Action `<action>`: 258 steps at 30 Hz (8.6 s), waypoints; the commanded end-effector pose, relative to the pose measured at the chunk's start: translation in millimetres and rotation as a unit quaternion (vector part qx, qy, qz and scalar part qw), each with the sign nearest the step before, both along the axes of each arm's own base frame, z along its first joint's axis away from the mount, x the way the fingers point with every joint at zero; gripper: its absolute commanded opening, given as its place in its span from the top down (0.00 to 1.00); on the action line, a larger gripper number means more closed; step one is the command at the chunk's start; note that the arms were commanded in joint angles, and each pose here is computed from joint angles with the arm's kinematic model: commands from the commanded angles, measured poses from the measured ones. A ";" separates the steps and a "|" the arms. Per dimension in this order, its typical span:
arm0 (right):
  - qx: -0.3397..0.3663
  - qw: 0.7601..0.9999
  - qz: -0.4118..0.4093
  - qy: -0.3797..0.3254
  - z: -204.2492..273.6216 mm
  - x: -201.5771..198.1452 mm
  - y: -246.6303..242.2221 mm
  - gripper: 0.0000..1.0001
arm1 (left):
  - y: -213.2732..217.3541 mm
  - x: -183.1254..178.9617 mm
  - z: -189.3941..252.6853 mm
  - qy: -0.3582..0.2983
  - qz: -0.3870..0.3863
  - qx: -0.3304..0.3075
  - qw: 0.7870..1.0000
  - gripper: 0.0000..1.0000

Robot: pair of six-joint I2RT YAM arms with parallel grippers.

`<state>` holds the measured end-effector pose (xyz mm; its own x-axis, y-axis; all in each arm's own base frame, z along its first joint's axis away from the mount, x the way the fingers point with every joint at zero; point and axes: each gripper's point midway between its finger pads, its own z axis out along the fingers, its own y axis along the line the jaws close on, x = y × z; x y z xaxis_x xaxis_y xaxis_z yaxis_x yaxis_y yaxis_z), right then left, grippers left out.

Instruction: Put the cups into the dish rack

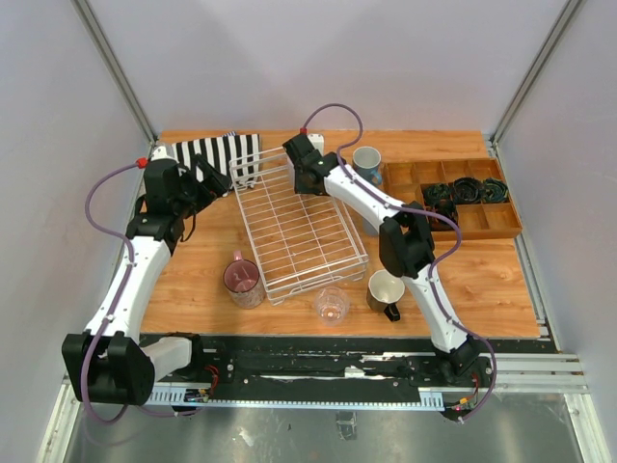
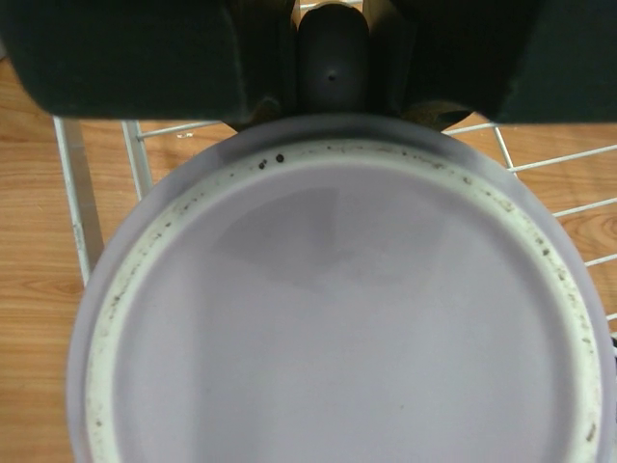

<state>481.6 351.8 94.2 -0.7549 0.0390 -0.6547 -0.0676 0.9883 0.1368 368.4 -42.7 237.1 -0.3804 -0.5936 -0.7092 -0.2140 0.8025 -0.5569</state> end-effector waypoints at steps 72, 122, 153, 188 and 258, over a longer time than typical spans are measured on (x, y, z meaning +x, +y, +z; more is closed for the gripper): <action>0.079 0.990 0.023 -0.113 142.1 -98.3 -77.0 0.42 | -26.5 -204.0 -115.8 0.329 -0.019 -0.007 0.944 0.52; 0.357 0.918 0.168 0.044 212.2 -195.9 -5.3 0.39 | 6.5 -115.9 53.4 -0.047 0.018 0.102 0.993 0.99; 0.745 0.617 0.106 0.229 338.5 -211.2 99.1 0.49 | -36.4 -98.3 164.9 -0.441 -0.113 0.274 0.847 1.00; 0.768 0.596 0.095 0.216 354.6 -187.7 122.7 0.99 | -36.0 -89.8 149.4 -0.441 -0.108 0.283 0.845 0.99; 0.447 0.664 0.535 -0.271 212.8 -144.6 89.0 0.99 | 7.5 -88.2 71.9 -0.248 -0.007 0.209 0.946 0.00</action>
